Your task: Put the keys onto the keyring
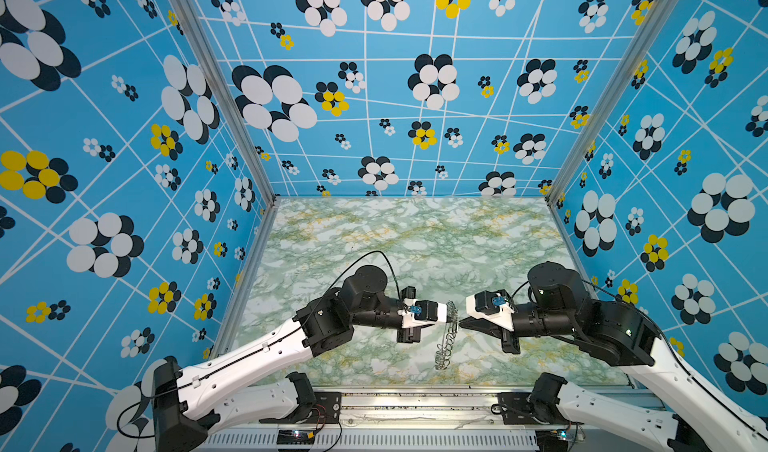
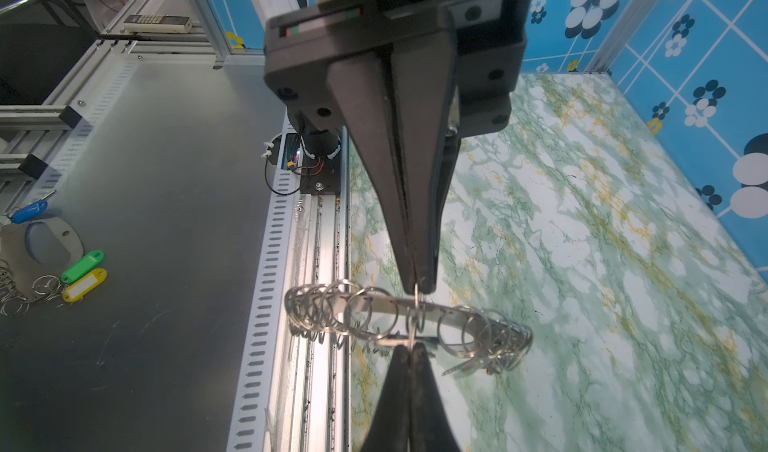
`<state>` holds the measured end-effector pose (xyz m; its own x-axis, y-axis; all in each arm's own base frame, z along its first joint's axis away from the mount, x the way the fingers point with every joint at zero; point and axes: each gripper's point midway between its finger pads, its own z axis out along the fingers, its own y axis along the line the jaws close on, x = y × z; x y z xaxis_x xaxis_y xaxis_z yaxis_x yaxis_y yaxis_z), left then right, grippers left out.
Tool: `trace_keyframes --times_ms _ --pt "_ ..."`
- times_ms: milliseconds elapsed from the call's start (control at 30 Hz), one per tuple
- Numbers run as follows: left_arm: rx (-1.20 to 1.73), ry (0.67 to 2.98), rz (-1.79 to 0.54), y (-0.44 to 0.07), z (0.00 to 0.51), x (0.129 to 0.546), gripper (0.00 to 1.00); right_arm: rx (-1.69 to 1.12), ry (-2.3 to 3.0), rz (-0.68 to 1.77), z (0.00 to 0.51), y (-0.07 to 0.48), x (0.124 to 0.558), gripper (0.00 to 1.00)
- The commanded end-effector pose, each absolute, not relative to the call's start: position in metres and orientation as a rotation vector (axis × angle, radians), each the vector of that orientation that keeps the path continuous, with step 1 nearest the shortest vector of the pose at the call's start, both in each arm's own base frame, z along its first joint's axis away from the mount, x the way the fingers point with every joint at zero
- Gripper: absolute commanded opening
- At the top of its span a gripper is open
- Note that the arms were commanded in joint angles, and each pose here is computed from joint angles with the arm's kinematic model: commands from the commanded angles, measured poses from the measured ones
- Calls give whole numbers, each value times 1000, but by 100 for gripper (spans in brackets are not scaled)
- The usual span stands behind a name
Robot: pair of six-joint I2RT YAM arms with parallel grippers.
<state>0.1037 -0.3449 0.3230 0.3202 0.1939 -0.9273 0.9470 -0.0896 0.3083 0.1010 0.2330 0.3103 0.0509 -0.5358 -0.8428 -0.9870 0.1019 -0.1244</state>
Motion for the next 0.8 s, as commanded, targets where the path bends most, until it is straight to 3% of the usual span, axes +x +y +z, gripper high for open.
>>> trace_keyframes --times_ms 0,767 --pt "1536 1008 -927 -351 341 93 0 -1508 1514 762 325 241 101 0" --pt "1566 1022 -952 -352 336 85 0 -1493 1494 776 328 243 101 0"
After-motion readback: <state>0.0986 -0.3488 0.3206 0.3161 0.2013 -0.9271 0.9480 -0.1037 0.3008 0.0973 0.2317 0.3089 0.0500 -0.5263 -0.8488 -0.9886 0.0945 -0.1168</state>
